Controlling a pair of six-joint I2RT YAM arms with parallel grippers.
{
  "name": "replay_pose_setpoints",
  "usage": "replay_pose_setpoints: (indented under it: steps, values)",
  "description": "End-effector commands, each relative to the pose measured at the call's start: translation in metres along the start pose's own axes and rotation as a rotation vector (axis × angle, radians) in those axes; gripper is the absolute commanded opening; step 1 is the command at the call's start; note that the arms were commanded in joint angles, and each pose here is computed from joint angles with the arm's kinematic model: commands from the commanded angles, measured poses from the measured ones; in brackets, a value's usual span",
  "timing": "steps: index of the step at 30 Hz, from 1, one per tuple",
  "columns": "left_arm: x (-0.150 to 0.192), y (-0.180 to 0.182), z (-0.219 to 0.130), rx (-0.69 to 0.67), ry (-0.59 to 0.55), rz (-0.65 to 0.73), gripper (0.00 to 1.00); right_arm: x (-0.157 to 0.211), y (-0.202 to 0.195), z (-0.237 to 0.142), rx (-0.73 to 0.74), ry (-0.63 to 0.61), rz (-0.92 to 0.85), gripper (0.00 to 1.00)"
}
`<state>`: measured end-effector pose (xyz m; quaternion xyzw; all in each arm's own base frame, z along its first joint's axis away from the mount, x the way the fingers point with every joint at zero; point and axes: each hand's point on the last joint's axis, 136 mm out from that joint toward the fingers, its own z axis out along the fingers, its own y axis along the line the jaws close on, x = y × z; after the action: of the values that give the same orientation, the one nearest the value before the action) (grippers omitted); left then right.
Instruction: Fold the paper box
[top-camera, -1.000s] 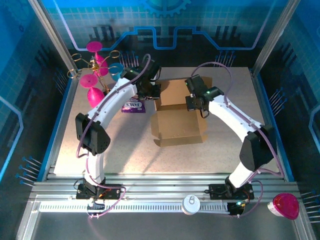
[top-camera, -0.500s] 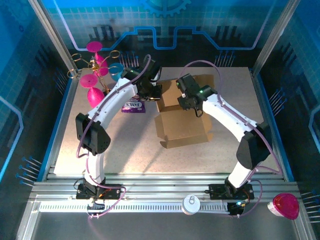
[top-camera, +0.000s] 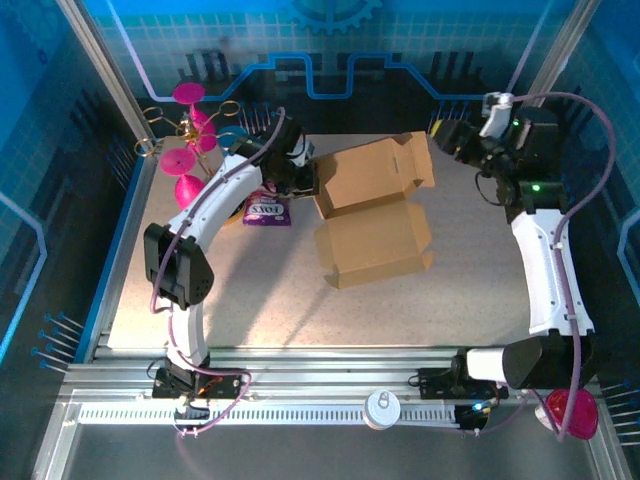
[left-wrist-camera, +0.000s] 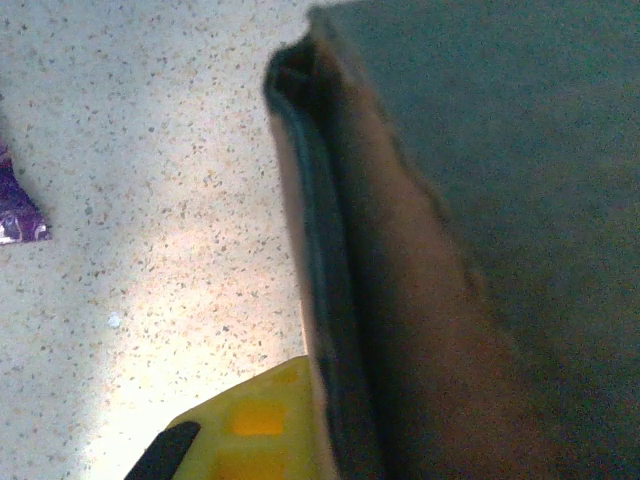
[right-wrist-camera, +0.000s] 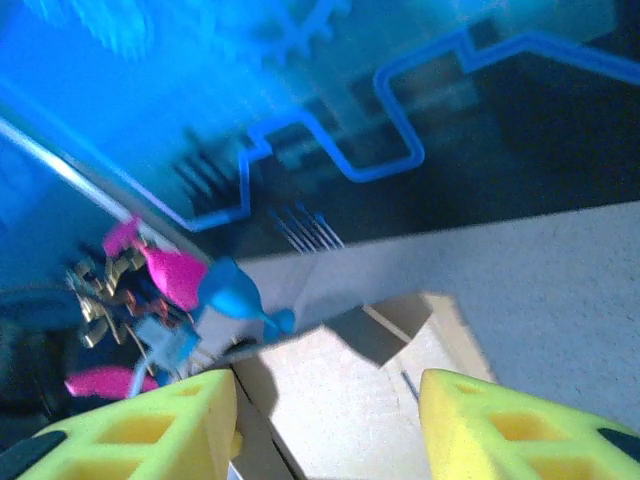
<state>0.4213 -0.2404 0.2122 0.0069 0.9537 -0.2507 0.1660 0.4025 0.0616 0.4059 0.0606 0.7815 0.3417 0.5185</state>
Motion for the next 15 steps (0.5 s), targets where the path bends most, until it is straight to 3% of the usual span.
replay_pose_setpoints:
  steps: [1, 6, 15]
  values:
    - [-0.005, -0.023, -0.024, 0.128, -0.042, 0.096, 0.00, -0.014, -0.014, 0.006, -0.117, -0.054, 0.218, 0.50]
    - [-0.003, -0.030, -0.038, 0.289, -0.057, 0.158, 0.00, -0.026, -0.035, 0.025, -0.269, -0.044, 0.296, 0.41]
    - [-0.007, -0.007, -0.051, 0.388, -0.056, 0.174, 0.00, -0.002, 0.011, 0.041, -0.606, 0.115, 0.246, 0.35]
